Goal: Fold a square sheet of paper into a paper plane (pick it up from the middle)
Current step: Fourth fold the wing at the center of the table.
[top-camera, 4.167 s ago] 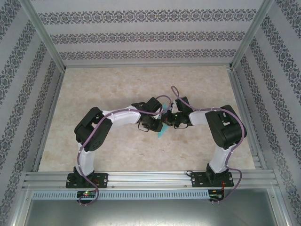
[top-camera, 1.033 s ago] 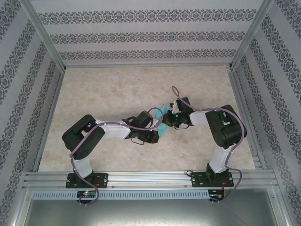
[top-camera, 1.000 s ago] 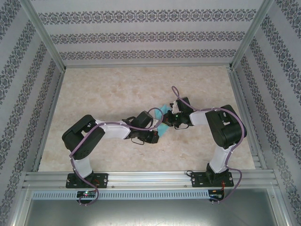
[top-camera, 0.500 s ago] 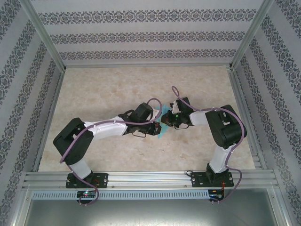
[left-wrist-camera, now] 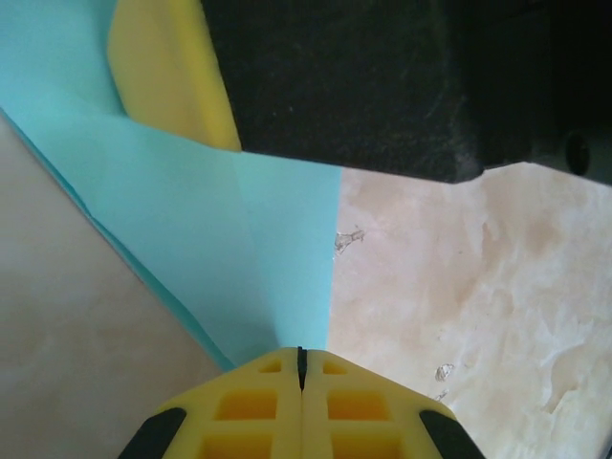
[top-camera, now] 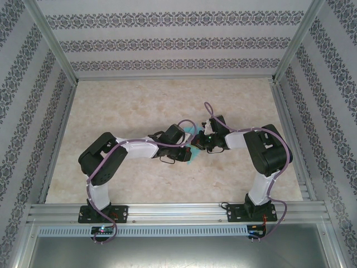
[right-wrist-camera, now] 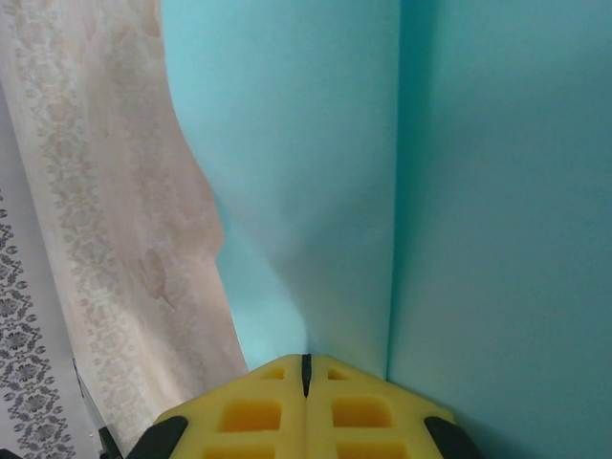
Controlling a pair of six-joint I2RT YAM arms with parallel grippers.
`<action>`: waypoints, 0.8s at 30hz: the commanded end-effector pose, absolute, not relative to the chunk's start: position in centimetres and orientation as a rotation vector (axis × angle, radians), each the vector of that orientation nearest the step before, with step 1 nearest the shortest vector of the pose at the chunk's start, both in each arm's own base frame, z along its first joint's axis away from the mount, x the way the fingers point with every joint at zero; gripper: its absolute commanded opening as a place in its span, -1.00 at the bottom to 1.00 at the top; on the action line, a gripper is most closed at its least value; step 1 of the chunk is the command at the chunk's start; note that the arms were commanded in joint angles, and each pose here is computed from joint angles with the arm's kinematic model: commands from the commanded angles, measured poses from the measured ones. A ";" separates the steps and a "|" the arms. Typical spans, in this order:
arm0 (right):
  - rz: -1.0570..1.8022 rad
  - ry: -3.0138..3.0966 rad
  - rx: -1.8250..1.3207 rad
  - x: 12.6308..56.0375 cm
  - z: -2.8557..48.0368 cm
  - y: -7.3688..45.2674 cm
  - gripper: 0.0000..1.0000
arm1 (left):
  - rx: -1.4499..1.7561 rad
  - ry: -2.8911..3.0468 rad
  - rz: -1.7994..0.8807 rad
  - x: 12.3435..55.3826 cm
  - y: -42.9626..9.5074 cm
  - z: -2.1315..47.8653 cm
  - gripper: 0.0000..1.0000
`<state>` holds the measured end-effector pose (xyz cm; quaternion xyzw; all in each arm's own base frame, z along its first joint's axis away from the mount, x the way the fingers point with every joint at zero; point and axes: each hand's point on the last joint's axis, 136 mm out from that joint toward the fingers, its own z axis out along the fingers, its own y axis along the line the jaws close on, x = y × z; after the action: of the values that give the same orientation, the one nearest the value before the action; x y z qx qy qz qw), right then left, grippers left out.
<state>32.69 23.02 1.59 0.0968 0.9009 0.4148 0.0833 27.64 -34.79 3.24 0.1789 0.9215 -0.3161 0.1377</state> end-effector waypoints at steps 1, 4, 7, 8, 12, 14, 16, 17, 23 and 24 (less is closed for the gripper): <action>1.133 2.800 0.393 31.0 -1.4 21.5 -0.98 | 0.542 2.663 -0.863 28.1 -34.0 1.9 -1.00; 1.124 2.794 0.393 31.2 -1.2 21.4 -0.97 | 0.561 2.693 -0.813 27.6 -33.2 0.9 -1.00; 1.122 2.773 0.395 31.8 -0.6 21.4 -0.97 | 0.574 2.719 -0.787 27.1 -32.5 -0.2 -1.00; 1.124 2.766 0.397 32.0 -0.4 21.4 -0.97 | 0.580 2.724 -0.787 26.9 -32.4 -0.5 -1.00; 1.143 2.745 0.399 32.7 0.2 21.7 -0.97 | 0.616 2.761 -0.731 26.1 -31.5 -2.1 -1.00; 1.144 2.744 0.404 32.8 0.3 21.7 -0.97 | 0.627 2.768 -0.692 26.0 -30.9 -2.5 -1.00; 1.149 2.741 0.414 32.9 0.4 21.6 -0.97 | 0.647 2.786 -0.628 25.8 -30.1 -3.2 -1.00; 1.150 2.738 0.419 32.9 0.4 21.5 -0.97 | 0.659 2.792 -0.601 25.7 -29.8 -3.4 -1.00; 1.177 2.686 0.445 34.3 1.3 21.1 -0.97 | 0.763 2.815 -0.350 24.9 -27.5 -5.3 -1.00; 1.180 2.677 0.446 34.6 1.5 21.0 -0.96 | 0.781 2.815 -0.308 24.8 -27.1 -5.5 -1.00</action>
<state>33.06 22.47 1.68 0.1214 0.8984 0.4156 0.0743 27.66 -34.06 1.65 0.2491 0.9129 -0.2695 0.1788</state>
